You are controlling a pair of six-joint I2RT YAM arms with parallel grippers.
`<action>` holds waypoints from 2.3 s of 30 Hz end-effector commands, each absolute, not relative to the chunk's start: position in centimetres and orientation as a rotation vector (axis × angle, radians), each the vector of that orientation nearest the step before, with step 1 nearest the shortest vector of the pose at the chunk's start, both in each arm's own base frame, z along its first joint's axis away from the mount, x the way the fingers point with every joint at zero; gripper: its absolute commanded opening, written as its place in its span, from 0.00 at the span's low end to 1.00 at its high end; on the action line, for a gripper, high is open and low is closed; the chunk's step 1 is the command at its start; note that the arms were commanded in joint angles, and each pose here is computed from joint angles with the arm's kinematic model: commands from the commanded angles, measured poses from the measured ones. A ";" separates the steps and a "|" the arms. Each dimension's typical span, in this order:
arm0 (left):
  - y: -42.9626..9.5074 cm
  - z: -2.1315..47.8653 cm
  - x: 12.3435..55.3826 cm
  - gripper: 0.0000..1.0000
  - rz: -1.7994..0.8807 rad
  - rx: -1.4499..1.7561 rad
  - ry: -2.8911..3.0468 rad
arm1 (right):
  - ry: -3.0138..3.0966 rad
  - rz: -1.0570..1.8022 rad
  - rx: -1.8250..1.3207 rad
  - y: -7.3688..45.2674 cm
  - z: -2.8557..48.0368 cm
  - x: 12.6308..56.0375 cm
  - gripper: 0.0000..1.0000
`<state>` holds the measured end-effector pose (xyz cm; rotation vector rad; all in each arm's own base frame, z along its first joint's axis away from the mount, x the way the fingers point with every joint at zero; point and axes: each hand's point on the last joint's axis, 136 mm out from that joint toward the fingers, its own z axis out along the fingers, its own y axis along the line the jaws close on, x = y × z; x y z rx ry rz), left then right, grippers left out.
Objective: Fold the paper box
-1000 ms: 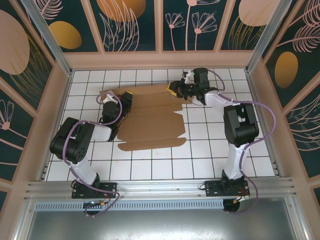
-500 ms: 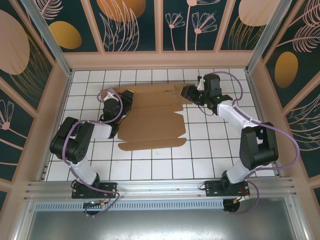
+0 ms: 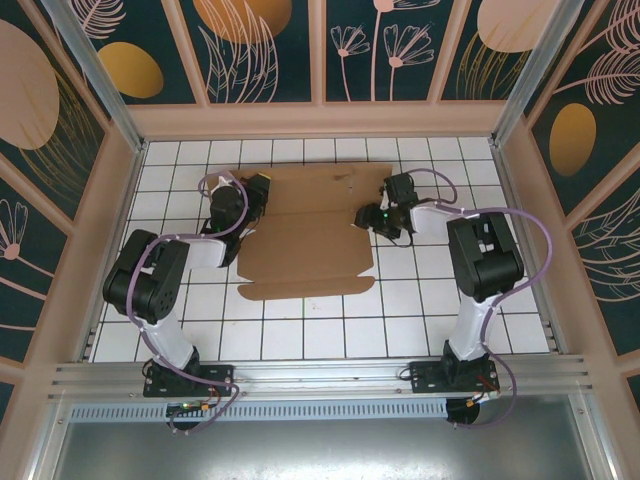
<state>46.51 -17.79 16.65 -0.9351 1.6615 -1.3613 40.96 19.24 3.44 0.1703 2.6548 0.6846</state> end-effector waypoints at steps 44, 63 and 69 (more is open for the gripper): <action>-18.1 14.2 45.7 0.04 -1.365 -0.982 1.747 | 2.533 0.961 -0.021 27.3 3.9 42.1 0.53; -19.3 17.0 48.0 0.03 -1.346 -0.926 1.807 | 1.864 0.388 -0.176 10.1 18.8 44.9 0.67; -19.5 17.1 48.2 0.03 -1.353 -0.928 1.819 | 1.851 0.589 -0.380 12.1 16.4 46.0 0.74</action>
